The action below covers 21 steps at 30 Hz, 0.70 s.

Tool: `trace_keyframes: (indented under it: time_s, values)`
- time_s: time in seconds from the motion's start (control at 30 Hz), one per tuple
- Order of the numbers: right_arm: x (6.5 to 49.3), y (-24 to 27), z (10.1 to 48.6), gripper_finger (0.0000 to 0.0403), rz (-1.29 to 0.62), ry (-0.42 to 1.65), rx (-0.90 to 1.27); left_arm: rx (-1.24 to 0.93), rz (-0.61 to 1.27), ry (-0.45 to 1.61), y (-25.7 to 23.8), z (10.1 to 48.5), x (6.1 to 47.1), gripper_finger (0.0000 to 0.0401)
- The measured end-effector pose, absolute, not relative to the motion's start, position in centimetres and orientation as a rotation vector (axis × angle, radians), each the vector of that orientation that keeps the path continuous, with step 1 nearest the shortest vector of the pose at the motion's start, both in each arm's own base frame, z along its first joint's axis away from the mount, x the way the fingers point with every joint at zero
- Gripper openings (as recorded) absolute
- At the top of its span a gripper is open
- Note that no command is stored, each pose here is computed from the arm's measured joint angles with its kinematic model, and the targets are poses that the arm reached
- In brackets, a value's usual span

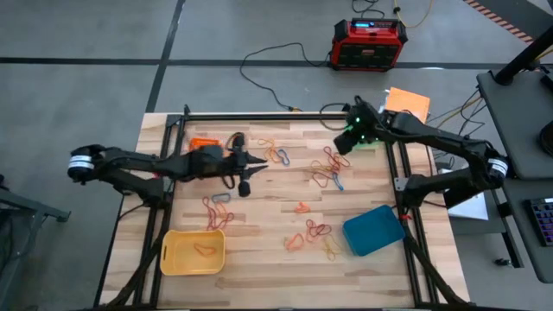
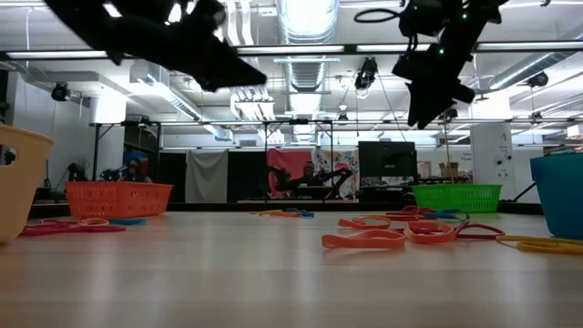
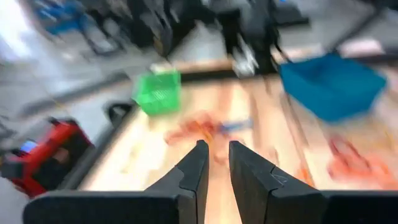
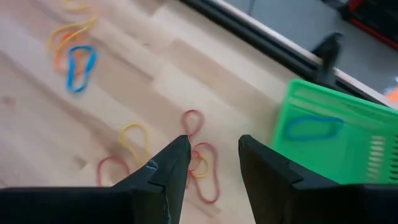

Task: Sort rubber bands into baskets
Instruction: Put the red rubber band into the orange bin

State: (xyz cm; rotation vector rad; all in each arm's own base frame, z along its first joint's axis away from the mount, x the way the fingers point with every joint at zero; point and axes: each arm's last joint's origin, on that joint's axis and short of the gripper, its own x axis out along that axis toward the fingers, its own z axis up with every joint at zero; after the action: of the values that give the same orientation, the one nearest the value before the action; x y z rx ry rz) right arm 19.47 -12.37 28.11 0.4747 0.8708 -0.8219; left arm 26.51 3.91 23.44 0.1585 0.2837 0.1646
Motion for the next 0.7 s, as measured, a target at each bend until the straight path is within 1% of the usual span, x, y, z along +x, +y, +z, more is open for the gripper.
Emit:
trace_keyframes:
  time_s: [0.07, 0.2, 0.33, 0.47, 0.7]
  values:
    - [19.9, -11.7, 27.9, 0.0138, -0.796, 0.876, 0.452, 0.175, 0.117, 0.382, 4.8, 23.1, 27.5, 0.0043]
    - [20.5, -11.0, 27.7, 0.0147, -0.745, 0.889, 0.407, 0.204, 0.124, 0.608, 7.2, 22.2, 29.0, 0.0039]
    - [20.6, -10.9, 28.0, 0.0157, -0.733, 0.848, 0.393, 0.175, 0.07, 0.749, 8.8, 21.8, 30.2, 0.0039]
    - [20.3, -10.7, 27.7, 0.0165, -0.727, 0.845, 0.374, 0.221, 0.004, 0.785, 9.0, 20.8, 31.1, 0.0039]
    - [19.8, -10.4, 25.8, 0.0173, -0.715, 0.745, 0.382, 0.231, 0.018, 0.81, 8.7, 19.2, 31.4, 0.0038]
